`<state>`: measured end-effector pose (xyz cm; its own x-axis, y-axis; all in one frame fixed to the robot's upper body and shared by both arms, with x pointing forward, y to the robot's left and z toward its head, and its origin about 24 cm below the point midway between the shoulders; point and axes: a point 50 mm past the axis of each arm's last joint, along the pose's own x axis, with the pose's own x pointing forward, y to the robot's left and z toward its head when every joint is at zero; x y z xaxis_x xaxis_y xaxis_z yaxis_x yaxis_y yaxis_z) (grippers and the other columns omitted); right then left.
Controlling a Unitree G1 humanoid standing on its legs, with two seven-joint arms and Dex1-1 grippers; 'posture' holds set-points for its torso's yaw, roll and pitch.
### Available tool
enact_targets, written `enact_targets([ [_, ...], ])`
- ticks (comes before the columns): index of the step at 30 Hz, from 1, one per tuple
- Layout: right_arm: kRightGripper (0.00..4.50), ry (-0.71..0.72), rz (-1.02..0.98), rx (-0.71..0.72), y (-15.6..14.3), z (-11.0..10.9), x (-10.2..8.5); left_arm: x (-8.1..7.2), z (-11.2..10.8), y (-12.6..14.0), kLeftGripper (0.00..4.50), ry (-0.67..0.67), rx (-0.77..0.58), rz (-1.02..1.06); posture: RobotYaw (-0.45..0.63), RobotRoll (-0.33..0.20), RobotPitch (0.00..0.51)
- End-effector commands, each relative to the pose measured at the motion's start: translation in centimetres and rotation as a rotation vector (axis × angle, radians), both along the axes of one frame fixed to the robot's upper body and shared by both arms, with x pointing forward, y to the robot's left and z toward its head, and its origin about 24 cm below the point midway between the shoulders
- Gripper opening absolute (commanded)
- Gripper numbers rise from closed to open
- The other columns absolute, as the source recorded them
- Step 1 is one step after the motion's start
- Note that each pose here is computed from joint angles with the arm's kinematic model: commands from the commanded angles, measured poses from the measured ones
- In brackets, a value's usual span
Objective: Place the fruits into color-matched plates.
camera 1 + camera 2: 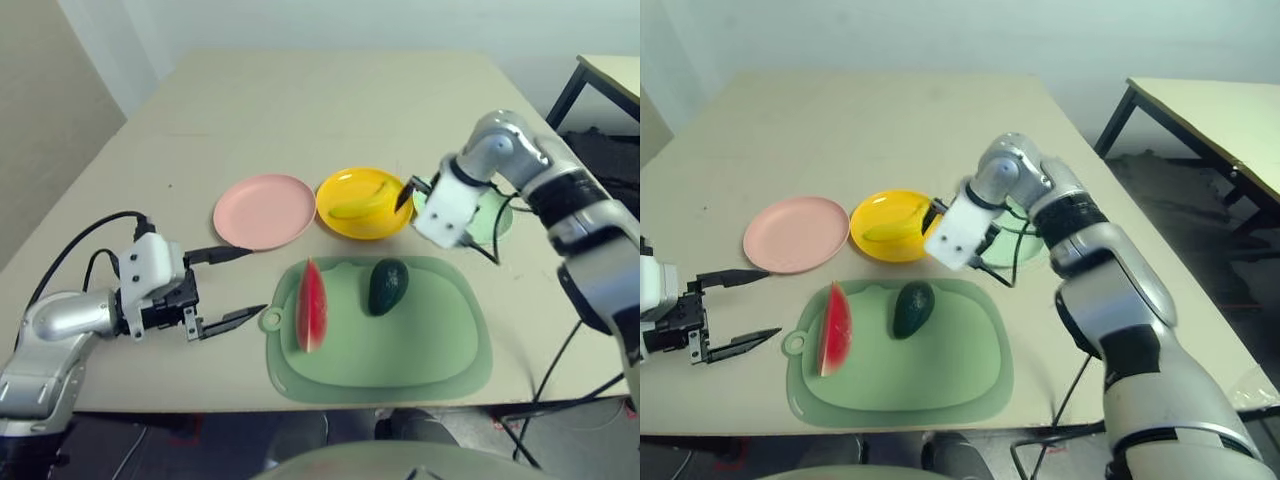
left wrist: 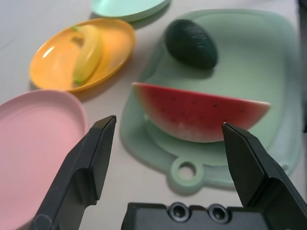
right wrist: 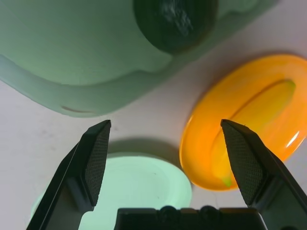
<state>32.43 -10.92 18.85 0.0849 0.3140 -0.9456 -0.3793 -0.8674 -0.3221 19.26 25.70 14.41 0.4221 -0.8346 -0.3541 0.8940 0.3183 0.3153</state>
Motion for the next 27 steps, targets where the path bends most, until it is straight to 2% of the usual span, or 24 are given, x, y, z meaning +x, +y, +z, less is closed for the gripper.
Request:
enact_targets([
  [1, 4.48, 0.021, -0.009, 0.033, 0.8, 0.3, -1.2, 0.1, -0.2, 0.0, 4.5, 0.018, 0.013, -0.025, 0.14, 0.0, 0.001],
  [11, 4.48, 0.124, -0.11, 0.087, 2.0, -1.1, -2.6, -0.1, -0.6, 0.2, 4.5, 0.036, 0.033, -0.007, 0.15, 0.0, 0.005],
  [27, 4.48, 0.157, -0.168, 0.103, 3.0, -3.5, -2.5, 0.1, -0.8, -0.1, 4.5, 0.03, 0.054, -0.005, 0.15, 0.0, 0.007],
])
